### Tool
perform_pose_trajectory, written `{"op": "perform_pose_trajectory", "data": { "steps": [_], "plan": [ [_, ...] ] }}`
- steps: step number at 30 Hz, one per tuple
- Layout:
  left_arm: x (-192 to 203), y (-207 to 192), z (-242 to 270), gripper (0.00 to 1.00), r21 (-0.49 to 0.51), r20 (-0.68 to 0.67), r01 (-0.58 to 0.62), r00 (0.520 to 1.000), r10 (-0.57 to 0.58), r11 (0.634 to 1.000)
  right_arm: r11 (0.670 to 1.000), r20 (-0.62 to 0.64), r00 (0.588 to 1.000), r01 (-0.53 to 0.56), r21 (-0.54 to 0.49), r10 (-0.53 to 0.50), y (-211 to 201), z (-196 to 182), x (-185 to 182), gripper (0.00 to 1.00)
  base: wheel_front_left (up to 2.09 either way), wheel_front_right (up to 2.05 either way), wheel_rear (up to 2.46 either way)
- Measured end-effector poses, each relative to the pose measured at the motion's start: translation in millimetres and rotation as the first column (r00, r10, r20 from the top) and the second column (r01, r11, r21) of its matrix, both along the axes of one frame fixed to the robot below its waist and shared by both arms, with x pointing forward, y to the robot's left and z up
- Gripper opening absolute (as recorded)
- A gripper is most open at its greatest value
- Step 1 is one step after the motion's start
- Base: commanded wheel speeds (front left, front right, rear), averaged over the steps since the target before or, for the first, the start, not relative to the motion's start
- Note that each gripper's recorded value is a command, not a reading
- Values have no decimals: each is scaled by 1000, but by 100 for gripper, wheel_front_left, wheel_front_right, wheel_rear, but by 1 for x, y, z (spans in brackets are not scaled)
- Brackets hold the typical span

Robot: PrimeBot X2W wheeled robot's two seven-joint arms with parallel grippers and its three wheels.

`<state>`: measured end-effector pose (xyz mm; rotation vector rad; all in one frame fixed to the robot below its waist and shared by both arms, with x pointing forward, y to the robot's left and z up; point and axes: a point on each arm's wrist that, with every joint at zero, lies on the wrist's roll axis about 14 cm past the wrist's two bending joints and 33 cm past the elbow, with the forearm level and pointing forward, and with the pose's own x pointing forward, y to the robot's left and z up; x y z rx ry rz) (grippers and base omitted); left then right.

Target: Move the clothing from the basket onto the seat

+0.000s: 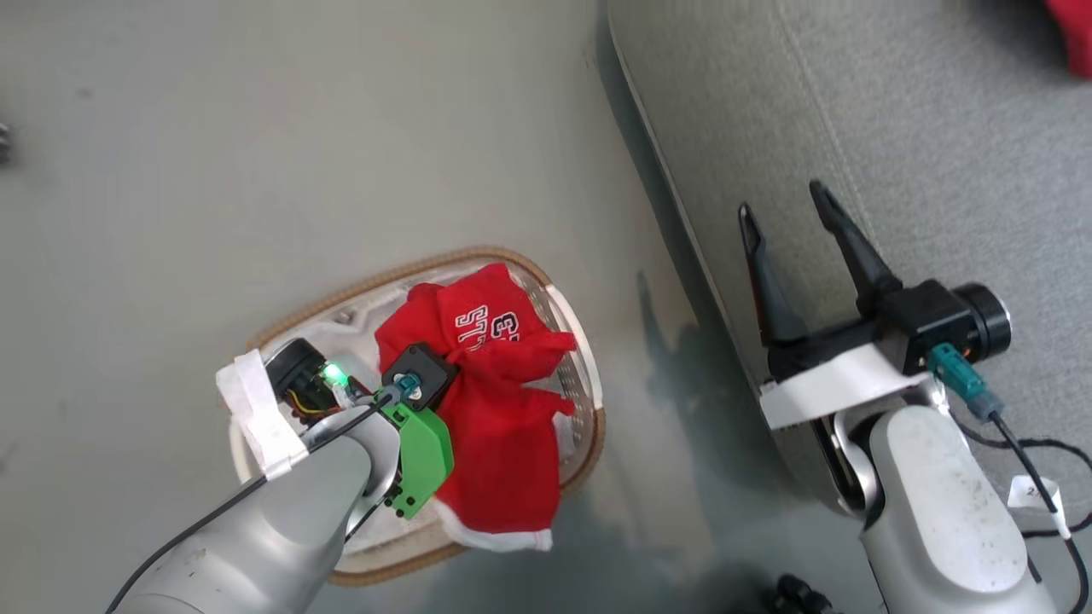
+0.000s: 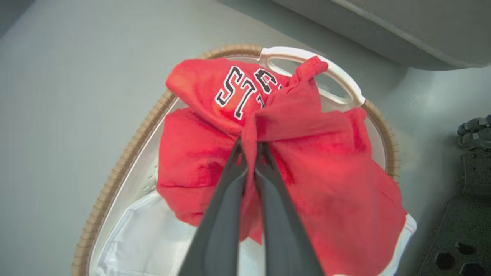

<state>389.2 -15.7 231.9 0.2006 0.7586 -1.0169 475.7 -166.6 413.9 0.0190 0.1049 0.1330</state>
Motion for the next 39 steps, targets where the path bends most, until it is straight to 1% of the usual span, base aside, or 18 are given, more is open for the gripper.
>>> {"op": "perform_pose_trajectory", "data": {
  "steps": [3,6,8,10,13,17,22,25,30,33,36,39],
  "plan": [
    [17,-2,35,0,-61,79,-41,996,45,997,1000,13,1000,-7,2,7,4,11,-10,100,0,0,0],
    [35,-5,76,0,-122,172,-61,982,82,991,1000,28,1000,-14,10,13,8,23,-22,100,0,0,0],
    [48,-6,112,0,-173,262,-57,960,102,983,1000,39,999,-19,14,18,11,31,-31,100,0,0,0],
    [56,-4,141,0,-198,336,-45,935,111,979,999,48,999,-28,18,27,15,37,-39,100,0,0,0],
    [66,3,186,0,-226,443,-31,887,131,974,998,69,996,-56,25,54,26,48,-49,100,0,0,0],
    [73,9,249,0,-253,585,14,799,142,967,993,124,987,-111,29,106,44,71,-59,100,0,0,0],
    [72,14,318,0,-276,703,52,692,164,960,984,192,968,-173,32,163,65,97,-72,100,0,0,0],
    [69,13,351,0,-288,747,68,640,180,955,977,219,955,-210,29,199,77,108,-79,100,0,0,0],
    [64,13,385,0,-294,788,79,585,194,953,959,233,935,-282,23,269,101,113,-90,100,0,0,0],
    [64,12,395,0,-289,798,76,569,196,954,946,209,926,-324,15,314,115,106,-95,100,0,0,0],
    [64,6,406,0,-294,807,92,557,195,951,924,181,906,-381,-44,382,132,96,-96,100,0,0,0],
    [65,2,414,0,-295,814,101,548,194,950,909,208,885,-408,-82,416,141,107,-88,100,0,0,0]
  ]
}}
